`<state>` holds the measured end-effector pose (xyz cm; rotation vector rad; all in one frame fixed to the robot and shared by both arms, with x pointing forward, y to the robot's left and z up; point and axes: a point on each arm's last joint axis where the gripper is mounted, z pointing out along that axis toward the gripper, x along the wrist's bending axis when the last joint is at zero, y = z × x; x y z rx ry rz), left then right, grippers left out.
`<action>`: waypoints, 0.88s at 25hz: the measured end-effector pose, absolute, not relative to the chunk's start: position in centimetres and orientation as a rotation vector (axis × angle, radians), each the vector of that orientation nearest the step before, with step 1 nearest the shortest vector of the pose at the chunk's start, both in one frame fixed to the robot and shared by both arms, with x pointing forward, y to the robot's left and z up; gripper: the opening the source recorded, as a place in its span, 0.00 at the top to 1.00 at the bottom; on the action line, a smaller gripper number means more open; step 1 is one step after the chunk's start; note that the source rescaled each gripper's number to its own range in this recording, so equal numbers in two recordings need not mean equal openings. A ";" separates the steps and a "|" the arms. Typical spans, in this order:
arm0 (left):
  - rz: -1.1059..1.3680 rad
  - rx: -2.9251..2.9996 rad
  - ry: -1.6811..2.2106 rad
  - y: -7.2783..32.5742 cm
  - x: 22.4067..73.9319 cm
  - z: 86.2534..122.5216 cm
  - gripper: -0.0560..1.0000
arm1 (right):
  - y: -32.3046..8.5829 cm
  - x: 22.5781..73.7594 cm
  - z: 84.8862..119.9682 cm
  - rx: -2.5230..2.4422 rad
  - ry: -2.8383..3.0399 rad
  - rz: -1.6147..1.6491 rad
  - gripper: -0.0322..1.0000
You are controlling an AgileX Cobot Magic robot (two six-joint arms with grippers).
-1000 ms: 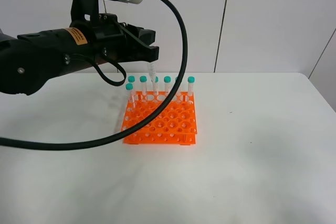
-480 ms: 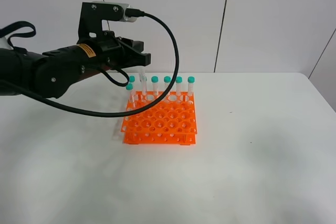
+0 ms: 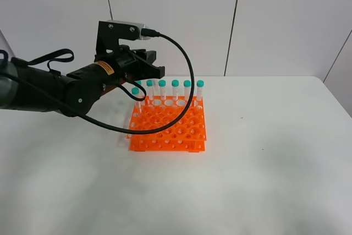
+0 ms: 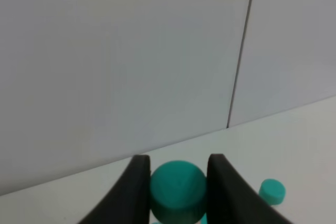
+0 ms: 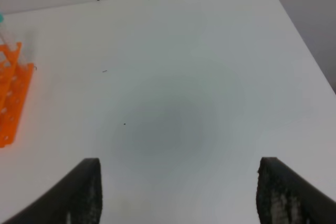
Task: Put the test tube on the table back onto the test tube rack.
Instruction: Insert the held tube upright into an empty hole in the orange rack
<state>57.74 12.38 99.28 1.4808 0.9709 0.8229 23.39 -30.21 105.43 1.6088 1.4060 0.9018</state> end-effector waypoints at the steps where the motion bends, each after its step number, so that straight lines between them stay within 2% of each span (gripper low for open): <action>1: 0.823 1.483 0.972 12.3 57.8 99.0 0.95 | -30.2 23.4 105.4 1.609 1.406 0.902 0.20; 22: 0.870 1.561 1.001 13.3 59.1 95.6 0.95 | -30.2 23.4 105.4 1.609 1.406 0.901 0.20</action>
